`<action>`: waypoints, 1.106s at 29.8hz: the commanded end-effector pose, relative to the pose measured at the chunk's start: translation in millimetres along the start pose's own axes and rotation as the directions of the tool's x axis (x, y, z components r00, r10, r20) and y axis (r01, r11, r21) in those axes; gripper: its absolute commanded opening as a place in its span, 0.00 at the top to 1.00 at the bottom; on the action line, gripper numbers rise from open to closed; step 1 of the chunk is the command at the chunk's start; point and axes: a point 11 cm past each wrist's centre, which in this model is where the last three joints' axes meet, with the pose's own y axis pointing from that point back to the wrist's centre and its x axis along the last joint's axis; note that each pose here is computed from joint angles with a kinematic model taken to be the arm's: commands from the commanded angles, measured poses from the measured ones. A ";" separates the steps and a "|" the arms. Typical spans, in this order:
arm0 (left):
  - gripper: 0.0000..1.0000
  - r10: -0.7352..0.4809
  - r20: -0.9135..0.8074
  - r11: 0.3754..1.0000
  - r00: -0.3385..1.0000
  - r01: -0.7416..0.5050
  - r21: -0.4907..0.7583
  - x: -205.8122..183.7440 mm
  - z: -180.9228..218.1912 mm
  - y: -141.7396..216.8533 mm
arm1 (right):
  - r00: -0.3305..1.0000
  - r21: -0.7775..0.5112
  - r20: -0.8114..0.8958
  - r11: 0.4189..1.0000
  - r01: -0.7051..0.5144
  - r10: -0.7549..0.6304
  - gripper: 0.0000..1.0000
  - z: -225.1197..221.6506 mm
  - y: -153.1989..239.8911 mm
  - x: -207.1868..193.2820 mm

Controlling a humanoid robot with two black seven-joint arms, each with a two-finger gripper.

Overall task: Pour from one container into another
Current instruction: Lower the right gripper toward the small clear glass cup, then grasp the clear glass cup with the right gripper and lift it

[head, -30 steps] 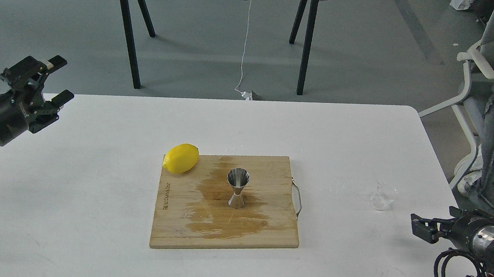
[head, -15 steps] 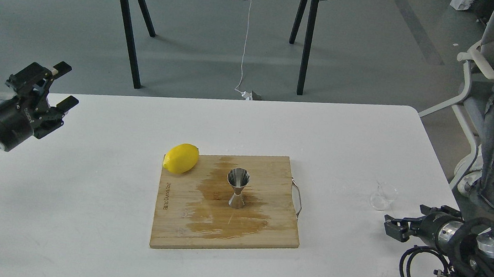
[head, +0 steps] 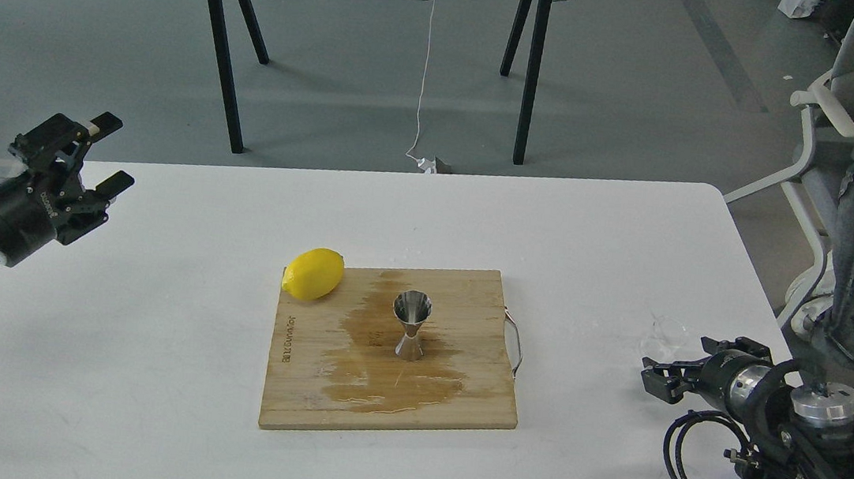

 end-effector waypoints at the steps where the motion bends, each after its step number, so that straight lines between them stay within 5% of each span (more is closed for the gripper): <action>1: 0.00 0.001 0.000 1.000 1.000 -0.001 0.001 0.3 -0.3 0.2 | 1.000 0.006 0.000 1.000 0.011 -0.011 0.05 -0.2 -2.3 -6.8; 23: 0.00 0.008 -0.004 1.000 1.000 -0.008 0.012 1.2 -4.7 2.7 | 1.000 0.001 -0.009 1.000 0.009 -0.009 0.10 13.7 -16.1 -11.1; 33: 0.00 0.017 -0.005 1.000 1.000 -0.017 0.018 3.7 -6.6 4.4 | 1.000 0.005 -0.009 1.000 0.013 -0.013 0.29 12.5 -15.7 -11.7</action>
